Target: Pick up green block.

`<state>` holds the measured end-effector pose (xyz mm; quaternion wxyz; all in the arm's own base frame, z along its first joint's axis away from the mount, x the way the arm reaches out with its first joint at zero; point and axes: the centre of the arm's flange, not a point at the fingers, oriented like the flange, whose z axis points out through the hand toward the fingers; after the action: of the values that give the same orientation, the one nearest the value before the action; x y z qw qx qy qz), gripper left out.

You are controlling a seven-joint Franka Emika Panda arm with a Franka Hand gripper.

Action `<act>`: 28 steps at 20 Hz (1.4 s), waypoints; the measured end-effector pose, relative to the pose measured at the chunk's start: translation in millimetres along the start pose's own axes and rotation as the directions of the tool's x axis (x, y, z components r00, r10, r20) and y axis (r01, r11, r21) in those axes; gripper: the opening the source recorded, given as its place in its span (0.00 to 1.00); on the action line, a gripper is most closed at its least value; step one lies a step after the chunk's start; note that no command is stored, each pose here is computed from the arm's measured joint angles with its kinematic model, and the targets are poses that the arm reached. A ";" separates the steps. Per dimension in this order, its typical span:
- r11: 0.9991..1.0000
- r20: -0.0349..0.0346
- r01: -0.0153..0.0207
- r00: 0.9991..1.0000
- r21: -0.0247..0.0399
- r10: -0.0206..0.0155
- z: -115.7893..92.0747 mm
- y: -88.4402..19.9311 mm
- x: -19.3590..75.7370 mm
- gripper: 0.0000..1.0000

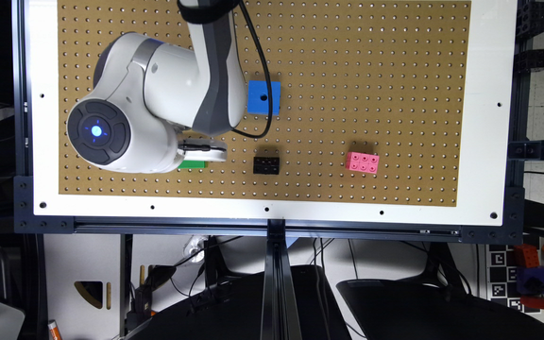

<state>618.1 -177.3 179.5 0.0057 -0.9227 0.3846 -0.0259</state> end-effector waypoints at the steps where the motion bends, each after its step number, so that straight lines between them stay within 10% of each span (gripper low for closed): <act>1: 1.000 0.000 0.000 1.000 0.000 0.000 -0.1 -0.2 0.0 1.00; 17: 1.000 0.005 0.006 1.000 0.003 -0.006 4.9 -4.6 -1.9 1.00; 18: 1.000 0.004 0.006 1.000 0.005 -0.006 4.3 -5.1 -2.0 0.00; 28: 1.000 0.006 0.006 1.000 0.004 -0.006 4.2 -4.9 -2.1 0.00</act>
<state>620.4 -172.5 175.4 0.0085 -0.9239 0.3818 -0.0241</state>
